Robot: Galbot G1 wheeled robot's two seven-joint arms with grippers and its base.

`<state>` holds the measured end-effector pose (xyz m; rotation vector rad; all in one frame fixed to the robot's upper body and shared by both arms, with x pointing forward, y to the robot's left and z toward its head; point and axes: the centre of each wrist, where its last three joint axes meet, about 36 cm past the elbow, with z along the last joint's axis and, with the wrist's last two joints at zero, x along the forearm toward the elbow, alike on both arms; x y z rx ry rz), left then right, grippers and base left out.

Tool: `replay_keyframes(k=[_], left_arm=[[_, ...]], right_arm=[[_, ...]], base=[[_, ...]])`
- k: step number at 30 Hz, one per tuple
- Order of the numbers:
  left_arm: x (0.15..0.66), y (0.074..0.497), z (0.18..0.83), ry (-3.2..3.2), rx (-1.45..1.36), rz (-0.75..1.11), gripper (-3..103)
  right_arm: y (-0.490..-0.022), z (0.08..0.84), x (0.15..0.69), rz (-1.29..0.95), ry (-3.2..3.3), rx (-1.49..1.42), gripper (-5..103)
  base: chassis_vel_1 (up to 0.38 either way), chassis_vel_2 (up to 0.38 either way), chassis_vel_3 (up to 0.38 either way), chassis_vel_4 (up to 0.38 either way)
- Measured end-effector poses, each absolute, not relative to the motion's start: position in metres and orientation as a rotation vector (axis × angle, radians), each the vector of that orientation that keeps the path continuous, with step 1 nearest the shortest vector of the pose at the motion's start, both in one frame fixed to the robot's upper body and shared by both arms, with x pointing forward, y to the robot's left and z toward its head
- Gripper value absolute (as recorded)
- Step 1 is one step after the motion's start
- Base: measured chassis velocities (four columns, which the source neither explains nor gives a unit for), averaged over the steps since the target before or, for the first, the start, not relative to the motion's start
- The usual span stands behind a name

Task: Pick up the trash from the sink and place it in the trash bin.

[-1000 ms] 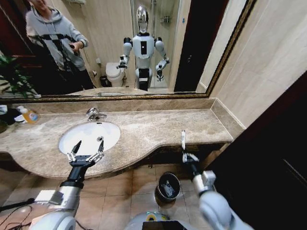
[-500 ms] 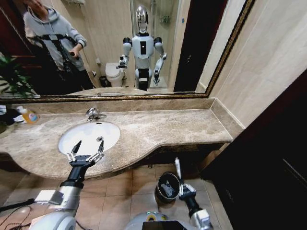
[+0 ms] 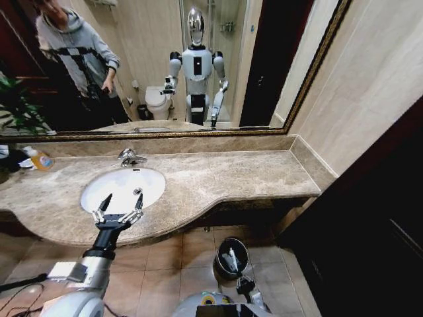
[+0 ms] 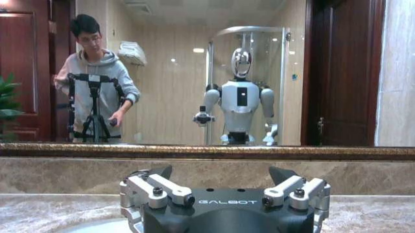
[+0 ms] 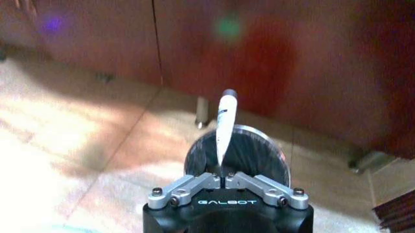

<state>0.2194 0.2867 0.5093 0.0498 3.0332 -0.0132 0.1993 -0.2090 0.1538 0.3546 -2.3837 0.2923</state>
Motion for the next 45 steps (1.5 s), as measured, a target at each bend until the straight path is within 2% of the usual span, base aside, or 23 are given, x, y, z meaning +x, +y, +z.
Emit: replay_keyframes(k=[17, 26, 27, 29, 30, 33, 36, 37, 39, 41, 42, 45], left_arm=[[0.219, 0.287, 0.509, 3.033, 0.050, -0.013, 100], [0.219, 0.287, 0.509, 3.033, 0.050, -0.013, 100], [0.219, 0.287, 0.509, 3.033, 0.050, -0.013, 100], [0.219, 0.287, 0.509, 3.033, 0.050, -0.013, 100], [0.219, 0.287, 0.509, 3.033, 0.050, -0.013, 100], [0.219, 0.287, 0.509, 3.033, 0.050, -0.013, 100], [0.219, 0.287, 0.509, 3.033, 0.050, -0.013, 100], [0.219, 0.287, 0.509, 3.033, 0.050, -0.013, 100], [0.219, 0.287, 0.509, 3.033, 0.050, -0.013, 100], [0.219, 0.287, 0.509, 3.033, 0.050, -0.013, 100], [0.219, 0.287, 0.509, 3.033, 0.050, -0.013, 100], [0.219, 0.287, 0.509, 3.033, 0.050, -0.013, 100]], right_arm=[[-0.210, 0.084, 0.253, 0.345, -2.252, 0.356, 0], [-0.210, 0.076, 0.280, 0.357, -2.258, 0.339, 0], [-0.210, 0.075, 0.282, 0.356, -2.258, 0.338, -3], [-0.210, 0.074, 0.285, 0.354, -2.259, 0.337, 8], [-0.210, 0.074, 0.285, 0.354, -2.259, 0.337, 8], [-0.211, 0.071, 0.289, 0.347, -2.262, 0.345, 24], [-0.212, 0.071, 0.290, 0.346, -2.266, 0.350, 29], [-0.213, 0.072, 0.290, 0.346, -2.268, 0.349, 40], [-0.213, 0.072, 0.290, 0.344, -2.272, 0.348, 40], [-0.215, 0.074, 0.288, 0.321, -2.296, 0.338, 50], [-0.215, 0.074, 0.288, 0.321, -2.296, 0.338, 50], [-0.217, 0.078, 0.281, 0.278, -2.327, 0.322, 67]], base=[[0.000, 0.000, 0.000, 0.000], [0.000, 0.000, 0.000, 0.000], [0.000, 0.000, 0.000, 0.000], [0.000, 0.000, 0.000, 0.000], [0.000, 0.000, 0.000, 0.000], [0.000, 0.000, 0.000, 0.000], [0.000, 0.000, 0.000, 0.000], [0.000, 0.000, 0.000, 0.000], [0.000, 0.000, 0.000, 0.000], [0.000, 0.000, 0.000, 0.000], [0.000, 0.000, 0.000, 0.000], [0.000, 0.000, 0.000, 0.000]])
